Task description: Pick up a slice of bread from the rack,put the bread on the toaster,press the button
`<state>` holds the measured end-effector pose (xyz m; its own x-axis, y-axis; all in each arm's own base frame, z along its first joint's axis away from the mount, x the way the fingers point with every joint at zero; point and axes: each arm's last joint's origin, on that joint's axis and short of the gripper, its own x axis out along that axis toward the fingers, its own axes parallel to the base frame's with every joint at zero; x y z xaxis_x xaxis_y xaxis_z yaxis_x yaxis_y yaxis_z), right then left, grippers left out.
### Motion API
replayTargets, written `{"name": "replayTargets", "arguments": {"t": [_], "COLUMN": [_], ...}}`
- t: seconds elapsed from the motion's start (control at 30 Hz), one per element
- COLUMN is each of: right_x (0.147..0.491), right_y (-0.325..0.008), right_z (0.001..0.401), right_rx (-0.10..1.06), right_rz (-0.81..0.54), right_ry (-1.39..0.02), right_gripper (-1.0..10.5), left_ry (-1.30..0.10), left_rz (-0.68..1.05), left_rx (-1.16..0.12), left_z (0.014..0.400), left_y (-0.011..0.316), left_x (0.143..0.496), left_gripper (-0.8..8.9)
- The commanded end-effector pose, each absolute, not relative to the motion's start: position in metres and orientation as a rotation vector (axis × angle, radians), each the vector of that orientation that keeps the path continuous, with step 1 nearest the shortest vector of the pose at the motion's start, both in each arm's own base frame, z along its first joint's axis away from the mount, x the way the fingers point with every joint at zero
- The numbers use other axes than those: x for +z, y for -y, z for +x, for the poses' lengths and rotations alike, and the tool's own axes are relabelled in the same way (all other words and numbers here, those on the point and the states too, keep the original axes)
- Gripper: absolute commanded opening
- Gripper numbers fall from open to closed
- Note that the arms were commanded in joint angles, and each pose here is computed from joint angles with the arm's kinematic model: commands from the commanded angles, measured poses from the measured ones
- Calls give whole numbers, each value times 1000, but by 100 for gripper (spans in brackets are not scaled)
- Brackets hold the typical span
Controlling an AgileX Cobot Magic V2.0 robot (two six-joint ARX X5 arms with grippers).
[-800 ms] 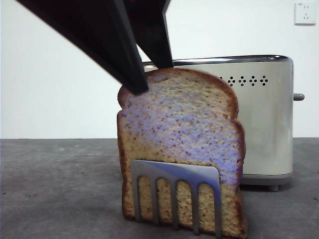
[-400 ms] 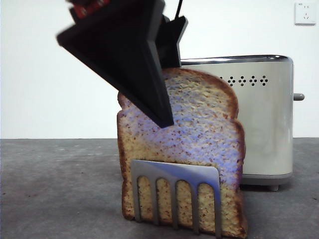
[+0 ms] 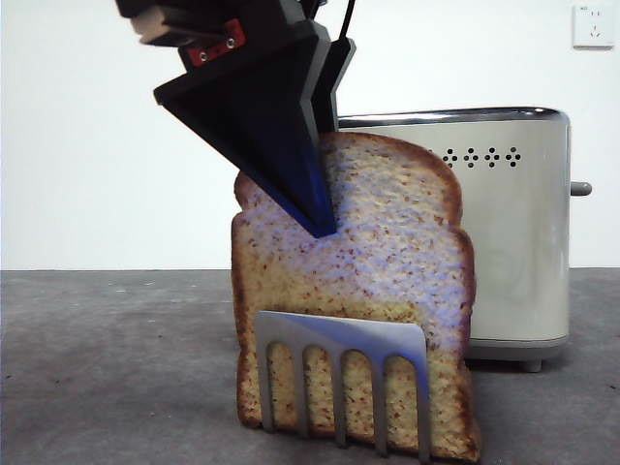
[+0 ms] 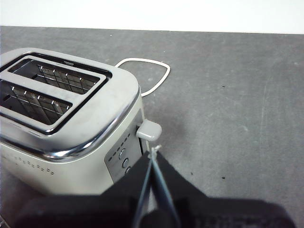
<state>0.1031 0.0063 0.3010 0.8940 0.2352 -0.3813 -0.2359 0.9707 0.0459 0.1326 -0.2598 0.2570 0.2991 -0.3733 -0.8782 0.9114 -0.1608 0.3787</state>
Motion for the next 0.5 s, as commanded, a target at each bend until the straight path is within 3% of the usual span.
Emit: {"name": "replayTargets", "arguments": {"t": [0.03, 0.13, 0.3, 0.5], "right_x": [303, 303, 302, 301], "right_y": [-6, -6, -6, -6], "right_z": [103, 103, 103, 102], "right_rx": [249, 249, 249, 249], "right_rz": [-9, -9, -8, -7], "right_ry": [-388, -389, -397, -404], "right_gripper": [-7, -7, -7, -7], "left_ry": [-568, -568, -567, -557], "left_rz": [1266, 1266, 1266, 1260], "left_rx": [-1249, -1250, -1250, -1248], "left_z": [133, 132, 132, 133], "left_y": [261, 261, 261, 261], "left_x": [256, 256, 256, 259], "left_gripper": [148, 145, -11, -9]}}
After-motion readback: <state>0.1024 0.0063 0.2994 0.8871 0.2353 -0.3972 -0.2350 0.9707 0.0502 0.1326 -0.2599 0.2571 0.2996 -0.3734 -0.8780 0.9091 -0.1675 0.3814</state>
